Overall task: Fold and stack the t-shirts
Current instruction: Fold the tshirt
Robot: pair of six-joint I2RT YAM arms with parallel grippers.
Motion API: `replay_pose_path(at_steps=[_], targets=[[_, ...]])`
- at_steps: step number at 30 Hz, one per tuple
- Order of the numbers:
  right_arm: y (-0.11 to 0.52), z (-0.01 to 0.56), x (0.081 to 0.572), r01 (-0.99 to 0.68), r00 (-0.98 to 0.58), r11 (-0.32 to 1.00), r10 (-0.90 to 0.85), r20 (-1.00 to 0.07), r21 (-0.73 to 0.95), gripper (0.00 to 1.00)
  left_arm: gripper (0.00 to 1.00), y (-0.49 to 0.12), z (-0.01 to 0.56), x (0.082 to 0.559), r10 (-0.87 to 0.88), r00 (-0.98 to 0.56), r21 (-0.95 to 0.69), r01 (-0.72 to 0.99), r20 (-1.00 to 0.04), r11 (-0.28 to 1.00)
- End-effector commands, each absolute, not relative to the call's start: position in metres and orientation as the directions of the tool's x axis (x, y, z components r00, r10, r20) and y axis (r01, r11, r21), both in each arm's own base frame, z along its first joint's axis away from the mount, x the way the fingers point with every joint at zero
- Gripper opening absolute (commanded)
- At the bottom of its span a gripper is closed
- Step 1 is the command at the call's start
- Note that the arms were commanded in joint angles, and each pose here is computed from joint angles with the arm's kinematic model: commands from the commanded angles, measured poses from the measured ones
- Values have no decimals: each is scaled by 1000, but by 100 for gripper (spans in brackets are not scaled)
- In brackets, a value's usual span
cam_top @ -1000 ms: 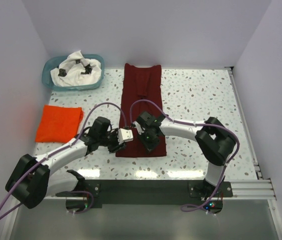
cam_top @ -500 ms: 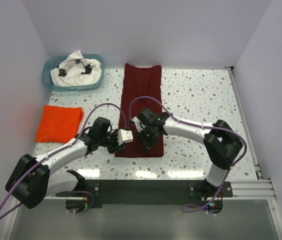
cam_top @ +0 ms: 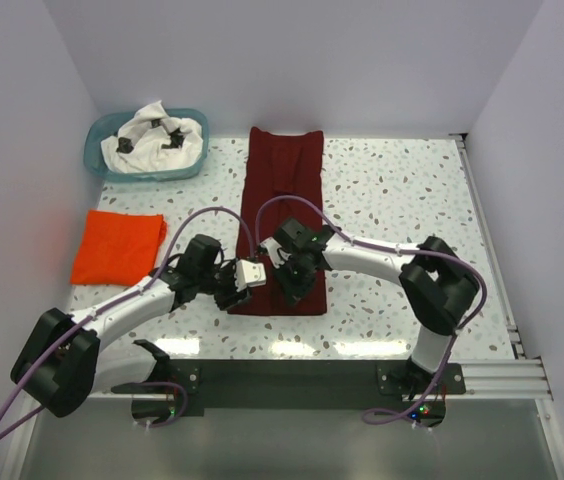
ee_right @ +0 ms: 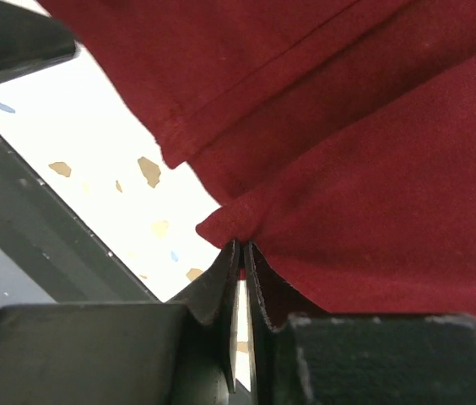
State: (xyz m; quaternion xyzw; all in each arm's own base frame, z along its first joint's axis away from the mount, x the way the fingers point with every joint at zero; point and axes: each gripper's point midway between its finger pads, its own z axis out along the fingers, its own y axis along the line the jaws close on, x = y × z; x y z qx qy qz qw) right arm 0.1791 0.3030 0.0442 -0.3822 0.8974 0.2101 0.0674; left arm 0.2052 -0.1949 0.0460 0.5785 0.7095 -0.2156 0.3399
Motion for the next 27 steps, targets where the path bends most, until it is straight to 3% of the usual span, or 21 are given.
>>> replay_pose_path(at_steps=[1,2,6,9,11,15,16,19,27], targets=[[310,41,172,-723,-685,588,-678,-267,362,17,57,-201,56,207,659,-53,105,974,-750,198],[310,41,171,-724,-684,585,-680,-266,367,28,58,-201,56,205,661,-46,107,976,-749,190],[312,70,172,-767,-637,522,-685,-354,372,44,60,-201,62,199,659,-27,103,982,-752,157],[297,84,172,-852,-521,418,-739,-427,315,56,60,-200,66,185,658,38,102,993,-752,59],[282,101,174,-934,-356,293,-784,-509,203,61,60,-198,66,176,659,95,114,993,-746,-15],[239,94,167,-996,-86,93,-852,-516,12,62,59,-194,61,170,665,179,150,984,-725,-101],[233,98,167,-998,41,-8,-849,-527,-65,62,59,-193,59,169,665,207,163,978,-717,-130],[219,81,160,-982,181,-127,-840,-511,-139,62,58,-192,55,166,659,271,183,962,-701,-201],[230,45,176,-968,242,-173,-837,-492,-182,64,56,-181,36,168,685,341,199,939,-643,-281]])
